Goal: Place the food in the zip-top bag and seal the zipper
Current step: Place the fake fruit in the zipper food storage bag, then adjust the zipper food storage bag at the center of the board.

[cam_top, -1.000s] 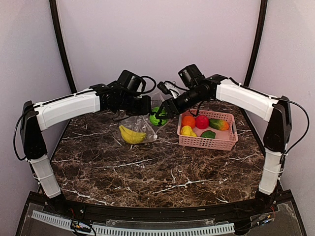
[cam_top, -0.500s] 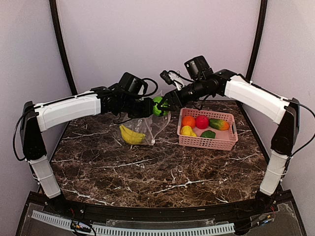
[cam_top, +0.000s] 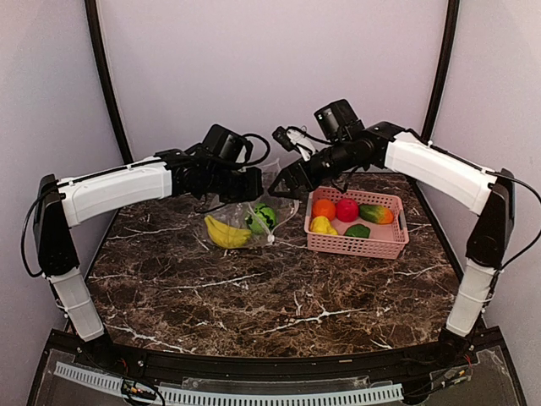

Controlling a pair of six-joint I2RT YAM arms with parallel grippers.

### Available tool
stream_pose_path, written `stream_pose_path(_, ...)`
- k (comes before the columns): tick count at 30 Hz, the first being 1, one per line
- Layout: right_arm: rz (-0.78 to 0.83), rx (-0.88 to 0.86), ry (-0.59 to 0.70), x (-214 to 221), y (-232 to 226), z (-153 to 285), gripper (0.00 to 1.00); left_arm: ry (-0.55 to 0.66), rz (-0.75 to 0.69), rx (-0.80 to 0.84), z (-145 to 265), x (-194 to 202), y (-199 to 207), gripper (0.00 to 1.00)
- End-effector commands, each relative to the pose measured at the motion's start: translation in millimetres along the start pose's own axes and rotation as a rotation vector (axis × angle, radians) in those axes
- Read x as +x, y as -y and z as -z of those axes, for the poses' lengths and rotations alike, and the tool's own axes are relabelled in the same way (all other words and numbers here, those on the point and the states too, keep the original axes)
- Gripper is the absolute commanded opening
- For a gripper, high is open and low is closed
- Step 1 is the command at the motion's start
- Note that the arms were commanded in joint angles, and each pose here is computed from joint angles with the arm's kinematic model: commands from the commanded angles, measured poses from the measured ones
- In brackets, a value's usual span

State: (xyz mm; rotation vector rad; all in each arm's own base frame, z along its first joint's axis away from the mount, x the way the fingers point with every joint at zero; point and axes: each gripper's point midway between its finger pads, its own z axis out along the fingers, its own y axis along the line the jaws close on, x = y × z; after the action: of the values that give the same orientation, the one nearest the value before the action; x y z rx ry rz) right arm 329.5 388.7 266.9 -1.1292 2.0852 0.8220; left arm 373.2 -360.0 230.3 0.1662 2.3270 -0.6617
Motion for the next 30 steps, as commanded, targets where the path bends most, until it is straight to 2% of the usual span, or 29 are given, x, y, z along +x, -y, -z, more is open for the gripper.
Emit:
stream_pose_path(1,0.034,0.165,0.079,-15.4,15.2,28.3,0.90,0.034,0.005,0.039,17.1,-9.1,9.3,0.01)
stream_pose_path(4,-0.018,0.205,0.043,-1.2,32.1,19.0,0.81,0.040,0.008,0.045,18.7,-11.1,10.9,0.01)
stream_pose_path(9,-0.063,0.135,-0.029,22.4,32.6,-8.2,0.68,0.041,0.008,0.048,19.4,-11.2,11.3,0.01)
stream_pose_path(11,-0.073,0.132,-0.051,28.8,36.5,-17.1,0.54,0.041,0.009,0.049,19.8,-11.3,11.6,0.01)
stream_pose_path(15,-0.124,0.139,-0.079,35.9,46.4,-24.7,0.14,0.042,-0.001,0.044,22.6,-11.3,10.5,0.01)
stream_pose_path(16,-0.134,0.134,-0.074,33.6,47.0,-22.8,0.06,0.043,-0.004,0.042,23.9,-11.8,10.1,0.01)
stream_pose_path(17,-0.144,0.126,-0.067,30.3,46.2,-19.3,0.02,0.039,-0.013,0.037,24.6,-10.9,9.5,0.03)
stream_pose_path(20,-0.143,0.077,-0.003,6.5,29.7,3.3,0.00,0.031,-0.029,0.007,29.6,-10.9,5.0,0.23)
stream_pose_path(22,-0.140,0.064,0.040,-6.3,22.5,16.6,0.00,0.028,-0.044,-0.014,36.4,-12.3,2.1,0.27)
stream_pose_path(25,-0.147,0.020,0.047,-8.8,13.6,18.6,0.00,0.021,-0.056,-0.048,46.8,-11.6,-4.1,0.27)
stream_pose_path(29,-0.162,0.005,0.028,-3.0,14.5,10.4,0.00,0.018,-0.069,-0.054,54.2,-11.1,-5.8,0.15)
stream_pose_path(30,-0.165,0.000,0.026,-2.6,14.1,9.3,0.00,0.018,-0.068,-0.055,55.4,-11.6,-5.6,0.09)
